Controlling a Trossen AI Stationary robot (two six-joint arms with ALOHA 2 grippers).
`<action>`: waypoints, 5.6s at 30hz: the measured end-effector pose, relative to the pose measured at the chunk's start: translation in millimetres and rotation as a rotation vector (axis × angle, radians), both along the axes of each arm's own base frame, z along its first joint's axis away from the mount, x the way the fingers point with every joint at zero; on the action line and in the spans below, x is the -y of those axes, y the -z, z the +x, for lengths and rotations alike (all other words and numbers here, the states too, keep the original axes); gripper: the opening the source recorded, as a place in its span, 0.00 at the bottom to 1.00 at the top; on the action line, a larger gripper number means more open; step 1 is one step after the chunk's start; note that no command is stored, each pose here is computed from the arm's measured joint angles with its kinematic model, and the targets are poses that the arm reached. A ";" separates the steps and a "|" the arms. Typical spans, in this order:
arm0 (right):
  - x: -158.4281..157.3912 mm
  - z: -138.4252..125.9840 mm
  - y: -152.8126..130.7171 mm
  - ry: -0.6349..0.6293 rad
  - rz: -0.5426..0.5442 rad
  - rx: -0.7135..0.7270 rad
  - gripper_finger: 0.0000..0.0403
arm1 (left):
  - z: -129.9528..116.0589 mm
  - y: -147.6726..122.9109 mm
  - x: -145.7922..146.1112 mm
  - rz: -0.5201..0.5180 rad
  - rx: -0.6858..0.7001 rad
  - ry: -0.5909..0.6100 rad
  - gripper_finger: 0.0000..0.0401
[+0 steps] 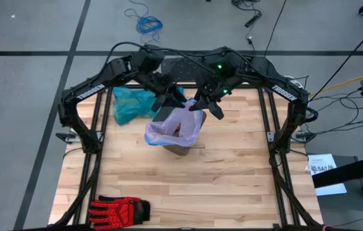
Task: Place trash/remove bag and relplace
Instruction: Remove the pink trash bag from the black trash bin
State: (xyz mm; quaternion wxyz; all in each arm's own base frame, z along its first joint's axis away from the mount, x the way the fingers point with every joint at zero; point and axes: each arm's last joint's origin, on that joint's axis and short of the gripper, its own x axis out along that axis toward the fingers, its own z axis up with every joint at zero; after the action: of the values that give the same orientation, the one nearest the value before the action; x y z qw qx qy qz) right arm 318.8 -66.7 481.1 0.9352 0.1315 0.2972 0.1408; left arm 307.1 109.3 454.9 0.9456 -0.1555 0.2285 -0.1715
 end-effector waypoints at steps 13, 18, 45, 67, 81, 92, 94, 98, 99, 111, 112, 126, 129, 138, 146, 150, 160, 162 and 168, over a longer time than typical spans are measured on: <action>4.0 -2.4 2.4 0.123 -0.081 -0.050 0.00 | -8.2 -7.3 0.8 0.088 0.013 -0.087 0.00; 6.0 -3.2 3.9 0.187 -0.122 -0.077 0.06 | -23.5 -19.4 1.6 0.201 0.029 -0.222 0.00; -20.8 -4.0 -6.6 -0.062 -0.366 0.081 0.01 | -14.9 -5.9 1.8 0.129 -0.031 -0.116 0.42; -19.8 -6.4 -3.8 -0.019 -0.288 0.022 0.11 | 4.4 10.5 -0.6 0.268 -0.055 -0.089 0.01; -1.9 -13.2 0.8 0.133 -0.182 -0.086 0.11 | -44.2 -27.2 0.1 0.432 -0.002 -0.357 0.00; 12.8 -24.2 -28.5 0.253 -0.047 0.122 0.12 | -50.7 -30.7 1.8 0.443 -0.003 -0.380 0.00; 13.8 -23.9 -31.2 0.264 -0.037 0.146 0.15 | -50.6 -30.6 1.7 0.444 -0.004 -0.383 0.00; 9.9 -15.9 -27.7 0.253 -0.031 0.139 0.25 | -50.6 -30.6 1.2 0.451 -0.008 -0.396 0.00; 9.3 -12.8 -25.7 0.251 -0.032 0.133 0.28 | -50.6 -30.6 1.2 0.451 -0.009 -0.397 0.00; 14.5 -0.1 -21.5 0.413 -0.043 0.132 0.38 | -50.7 -30.6 1.1 0.450 -0.010 -0.401 0.00; 14.6 -0.1 -21.5 0.419 -0.032 0.130 0.37 | -50.7 -30.6 1.1 0.451 -0.010 -0.401 0.00; 16.5 14.7 -4.0 0.477 0.031 0.028 0.33 | -50.6 -30.5 1.1 0.451 -0.011 -0.400 0.00; 18.1 14.3 -3.9 0.527 0.001 0.029 0.25 | -50.6 -30.4 1.1 0.451 -0.011 -0.400 0.00; 17.8 14.4 -5.7 0.507 -0.029 0.049 0.01 | -50.7 -30.2 1.1 0.445 -0.014 -0.402 0.00; 17.2 10.9 -14.4 0.503 -0.037 0.113 0.00 | -50.7 -30.2 1.1 0.443 -0.015 -0.403 0.00; 18.7 7.2 -20.5 0.508 -0.042 0.153 0.00 | -50.7 -30.2 1.1 0.428 -0.017 -0.410 0.00; 19.4 4.9 -25.9 0.527 -0.072 0.195 0.00 | -50.2 -31.1 1.0 0.359 -0.016 -0.446 0.27; 19.7 5.6 -28.0 0.528 -0.077 0.218 0.00 | -50.8 -31.5 1.2 0.359 -0.015 -0.446 0.34; 21.8 5.2 -32.8 0.582 -0.132 0.264 0.00 | -65.4 -42.4 7.9 0.351 0.030 -0.459 0.52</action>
State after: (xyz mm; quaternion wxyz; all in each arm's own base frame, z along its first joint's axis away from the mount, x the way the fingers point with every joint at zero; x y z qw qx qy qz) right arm 324.0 -88.5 513.9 0.9732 0.1307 0.1317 -0.1360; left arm 241.7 101.4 497.3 0.9754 -0.0348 0.1997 0.0868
